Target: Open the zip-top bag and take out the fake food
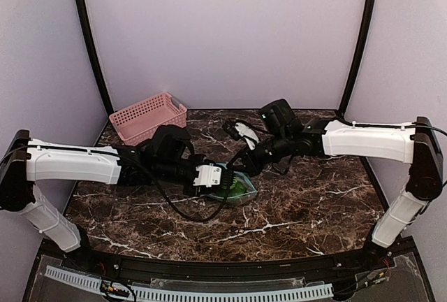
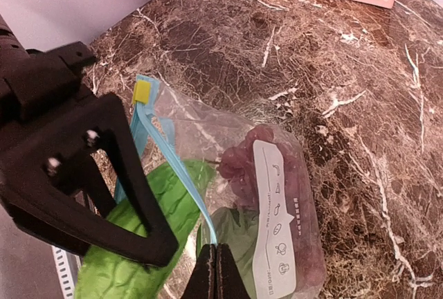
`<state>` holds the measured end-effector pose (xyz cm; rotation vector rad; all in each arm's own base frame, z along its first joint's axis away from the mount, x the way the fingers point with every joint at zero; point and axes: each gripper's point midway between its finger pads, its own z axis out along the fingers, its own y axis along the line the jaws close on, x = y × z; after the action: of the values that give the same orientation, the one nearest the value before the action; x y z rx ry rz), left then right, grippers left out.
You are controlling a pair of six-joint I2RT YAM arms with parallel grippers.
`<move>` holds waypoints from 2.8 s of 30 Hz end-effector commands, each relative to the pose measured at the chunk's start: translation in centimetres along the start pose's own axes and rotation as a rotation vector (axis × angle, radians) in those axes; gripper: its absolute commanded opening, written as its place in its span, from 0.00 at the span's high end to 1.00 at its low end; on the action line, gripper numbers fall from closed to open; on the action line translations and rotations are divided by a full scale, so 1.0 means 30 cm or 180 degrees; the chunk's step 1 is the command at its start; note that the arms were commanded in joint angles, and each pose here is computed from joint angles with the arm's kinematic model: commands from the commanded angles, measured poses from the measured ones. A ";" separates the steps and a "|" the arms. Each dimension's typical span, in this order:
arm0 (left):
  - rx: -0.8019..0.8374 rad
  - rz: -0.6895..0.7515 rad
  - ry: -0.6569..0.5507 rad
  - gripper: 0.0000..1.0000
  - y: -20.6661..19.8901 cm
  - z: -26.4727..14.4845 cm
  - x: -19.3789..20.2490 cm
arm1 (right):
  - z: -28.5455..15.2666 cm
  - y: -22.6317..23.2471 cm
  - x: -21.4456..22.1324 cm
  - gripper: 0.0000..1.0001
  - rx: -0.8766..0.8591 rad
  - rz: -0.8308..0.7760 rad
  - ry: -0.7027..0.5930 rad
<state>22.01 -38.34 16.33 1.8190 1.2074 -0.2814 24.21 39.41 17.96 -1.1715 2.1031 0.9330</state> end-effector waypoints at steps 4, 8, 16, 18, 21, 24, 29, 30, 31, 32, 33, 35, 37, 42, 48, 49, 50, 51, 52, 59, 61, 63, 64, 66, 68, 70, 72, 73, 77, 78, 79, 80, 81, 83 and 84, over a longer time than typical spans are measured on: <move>-0.0258 -0.0418 -0.0760 0.79 0.079 -0.068 -0.144 | -0.029 -0.002 -0.011 1.00 -0.0053 0.0091 -0.0095; -0.0382 -0.0639 -0.1076 0.79 0.124 -0.110 -0.194 | -0.030 -0.010 -0.009 1.00 -0.0034 0.0102 -0.0094; -0.1031 -0.1535 -0.1587 0.80 0.399 -0.356 -0.180 | -0.038 -0.020 -0.009 1.00 -0.0033 0.0111 -0.0109; -0.1278 -0.1717 -0.1499 0.80 0.475 -0.412 -0.127 | -0.037 -0.023 -0.008 1.00 -0.0030 0.0107 -0.0106; -0.1782 -0.2066 -0.1214 0.78 0.595 -0.481 0.013 | -0.038 -0.024 -0.010 1.00 -0.0031 0.0100 -0.0115; -0.2161 -0.2400 -0.0926 0.76 0.692 -0.542 0.139 | -0.040 -0.024 -0.006 1.00 -0.0033 0.0106 -0.0115; -0.2823 -0.3121 -0.0419 0.76 0.842 -0.674 0.430 | -0.042 -0.022 -0.008 1.00 -0.0041 0.0099 -0.0124; -0.2855 -0.3293 -0.0281 0.77 0.865 -0.673 0.484 | -0.043 -0.021 -0.010 1.00 -0.0046 0.0096 -0.0128; -0.3006 -0.3494 -0.0199 0.77 0.887 -0.711 0.555 | -0.044 -0.019 -0.010 1.00 -0.0051 0.0092 -0.0129; -0.2987 -0.3674 -0.0042 0.78 0.900 -0.694 0.620 | -0.044 -0.019 -0.010 1.00 -0.0052 0.0094 -0.0130; -0.3078 -0.3876 0.0037 0.79 0.910 -0.724 0.688 | -0.045 -0.019 -0.009 1.00 -0.0053 0.0095 -0.0129; -0.3152 -0.4180 0.0193 0.81 0.947 -0.742 0.798 | -0.047 -0.018 -0.010 1.00 -0.0052 0.0092 -0.0134; -0.3116 -0.4554 0.0439 0.83 0.922 -0.705 0.950 | -0.050 -0.021 -0.010 1.00 -0.0042 0.0092 -0.0137; -0.3193 -0.5035 0.0578 0.80 0.899 -0.693 1.148 | -0.055 -0.021 -0.006 1.00 -0.0025 0.0096 -0.0142; -0.3264 -0.5435 0.1057 0.79 0.834 -0.622 1.329 | -0.056 -0.020 -0.003 1.00 -0.0027 0.0099 -0.0141; -0.3245 -0.5498 0.1132 0.79 0.820 -0.605 1.356 | -0.057 -0.020 -0.004 1.00 -0.0027 0.0099 -0.0143; -0.3254 -0.5553 0.1156 0.78 0.812 -0.600 1.372 | -0.057 -0.018 -0.005 1.00 -0.0031 0.0098 -0.0144; -0.3226 -0.5614 0.1231 0.78 0.796 -0.586 1.393 | -0.058 -0.020 -0.006 1.00 -0.0025 0.0100 -0.0147; -0.3247 -0.5678 0.1266 0.77 0.787 -0.586 1.406 | -0.058 -0.020 -0.004 1.00 -0.0025 0.0103 -0.0142; -0.3138 -0.6035 0.1646 0.69 0.703 -0.554 1.463 | -0.055 -0.019 -0.010 1.00 -0.0042 0.0092 -0.0150; -0.3121 -0.6066 0.1715 0.64 0.693 -0.551 1.473 | -0.053 -0.019 -0.011 1.00 -0.0047 0.0088 -0.0147; -0.3103 -0.6079 0.1765 0.59 0.684 -0.550 1.479 | -0.054 -0.017 -0.013 1.00 -0.0051 0.0084 -0.0152; -0.3103 -0.6082 0.1781 0.57 0.683 -0.552 1.480 | -0.056 -0.017 -0.015 1.00 -0.0053 0.0080 -0.0154; -0.3122 -0.6080 0.1784 0.54 0.687 -0.560 1.482 | -0.057 -0.015 -0.017 1.00 -0.0057 0.0075 -0.0160; -0.3132 -0.6080 0.1773 0.50 0.695 -0.567 1.479 | -0.057 -0.014 -0.017 1.00 -0.0061 0.0079 -0.0163; -0.3125 -0.6070 0.1735 0.48 0.710 -0.571 1.472 | -0.056 -0.013 -0.014 1.00 -0.0067 0.0079 -0.0157; -0.3108 -0.6039 0.1698 0.41 0.727 -0.576 1.461 | -0.056 -0.013 -0.014 1.00 -0.0074 0.0086 -0.0157; -0.3107 -0.6016 0.1668 0.40 0.741 -0.580 1.455 | -0.056 -0.013 -0.014 1.00 -0.0075 0.0084 -0.0157; -0.3072 -0.5887 0.1490 0.37 0.803 -0.608 1.401 | -0.056 -0.013 -0.017 1.00 -0.0076 0.0083 -0.0164; -0.2974 -0.5855 0.1381 0.36 0.819 -0.602 1.376 | -0.056 -0.011 -0.017 1.00 -0.0080 0.0078 -0.0163; -0.2985 -0.5780 0.1233 0.34 0.852 -0.620 1.340 | -0.055 -0.011 -0.018 1.00 -0.0082 0.0076 -0.0164; -0.2904 -0.5723 0.1123 0.33 0.867 -0.618 1.311 | -0.054 -0.010 -0.019 1.00 -0.0091 0.0076 -0.0163; -0.2949 -0.5609 0.0944 0.29 0.900 -0.646 1.265 | -0.054 -0.010 -0.020 1.00 -0.0094 0.0079 -0.0164; -0.3017 -0.5377 0.0676 0.19 0.935 -0.684 1.185 | -0.053 -0.009 -0.021 1.00 -0.0102 0.0081 -0.0164; -0.2987 -0.5319 0.0681 0.16 0.908 -0.676 1.174 | -0.054 -0.009 -0.023 1.00 -0.0104 0.0077 -0.0168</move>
<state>57.88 -2.25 13.84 -0.3923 2.4015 -0.2340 24.11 38.30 18.07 -1.1424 2.1141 0.9850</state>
